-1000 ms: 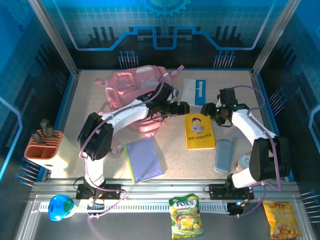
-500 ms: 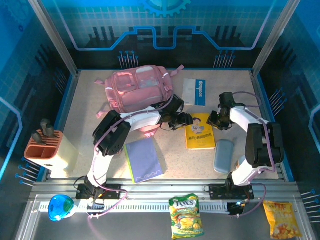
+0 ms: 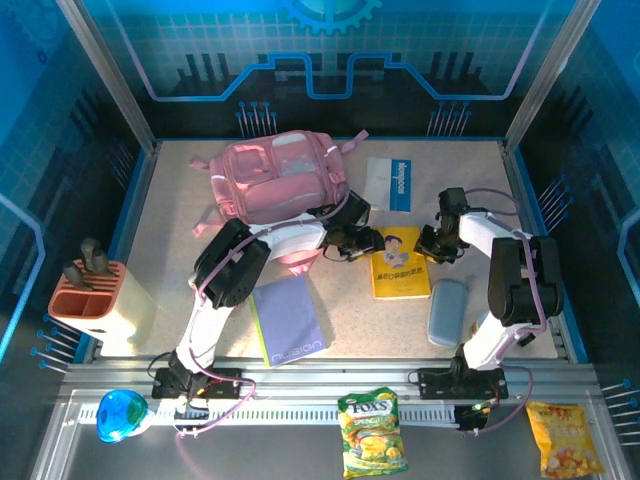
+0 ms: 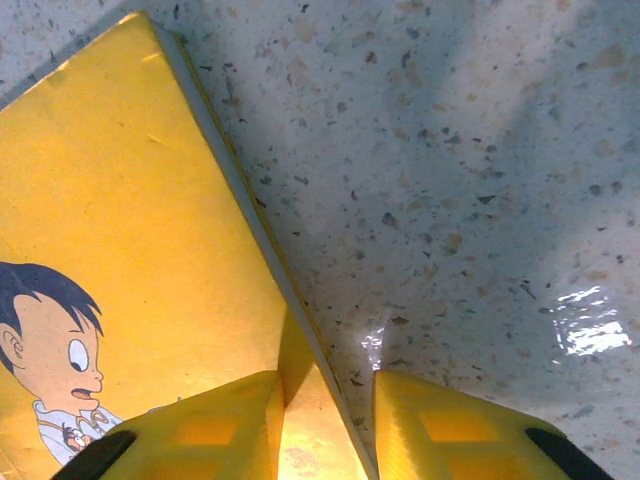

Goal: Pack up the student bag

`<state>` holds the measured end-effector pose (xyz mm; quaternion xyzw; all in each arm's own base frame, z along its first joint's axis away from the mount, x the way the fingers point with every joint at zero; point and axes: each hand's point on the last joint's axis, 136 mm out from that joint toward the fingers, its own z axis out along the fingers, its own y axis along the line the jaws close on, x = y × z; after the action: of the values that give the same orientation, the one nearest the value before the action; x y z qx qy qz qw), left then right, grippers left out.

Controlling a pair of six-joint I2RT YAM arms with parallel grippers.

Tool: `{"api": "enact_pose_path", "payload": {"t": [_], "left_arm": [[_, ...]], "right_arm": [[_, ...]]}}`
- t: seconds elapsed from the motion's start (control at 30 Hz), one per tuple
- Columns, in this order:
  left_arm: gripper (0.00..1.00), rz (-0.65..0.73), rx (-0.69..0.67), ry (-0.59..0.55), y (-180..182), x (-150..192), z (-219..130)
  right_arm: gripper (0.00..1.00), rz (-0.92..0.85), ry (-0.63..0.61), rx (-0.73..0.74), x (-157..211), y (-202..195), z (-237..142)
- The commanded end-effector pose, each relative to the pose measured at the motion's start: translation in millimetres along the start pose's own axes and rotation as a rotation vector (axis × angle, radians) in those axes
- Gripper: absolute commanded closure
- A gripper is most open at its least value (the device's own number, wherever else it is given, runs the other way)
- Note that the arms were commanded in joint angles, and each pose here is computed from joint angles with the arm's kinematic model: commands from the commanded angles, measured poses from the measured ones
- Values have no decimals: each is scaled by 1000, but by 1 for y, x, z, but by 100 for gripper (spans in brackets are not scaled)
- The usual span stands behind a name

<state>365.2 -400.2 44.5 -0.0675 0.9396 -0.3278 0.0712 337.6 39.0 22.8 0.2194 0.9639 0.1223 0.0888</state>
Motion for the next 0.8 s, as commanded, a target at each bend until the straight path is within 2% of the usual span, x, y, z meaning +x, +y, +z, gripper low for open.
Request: {"api": "enact_pose_path", "payload": {"t": [0.0,0.27,0.4,0.5,0.77], "left_arm": [[52,-15,-6,39,2,4,9],[47,-18,-8,57,2,6,14],[47,-10,57,93,-10,10,19],[49,22,143,130,-32,12,14],[57,128,326,79,-77,10,-23]], "right_arm": [[70,23,41,15,6,-10,8],[70,37,51,1,7,-10,10],[70,41,56,-2,8,-10,11],[70,50,65,-4,10,-9,11],[70,69,83,-29,11,-5,12]]}}
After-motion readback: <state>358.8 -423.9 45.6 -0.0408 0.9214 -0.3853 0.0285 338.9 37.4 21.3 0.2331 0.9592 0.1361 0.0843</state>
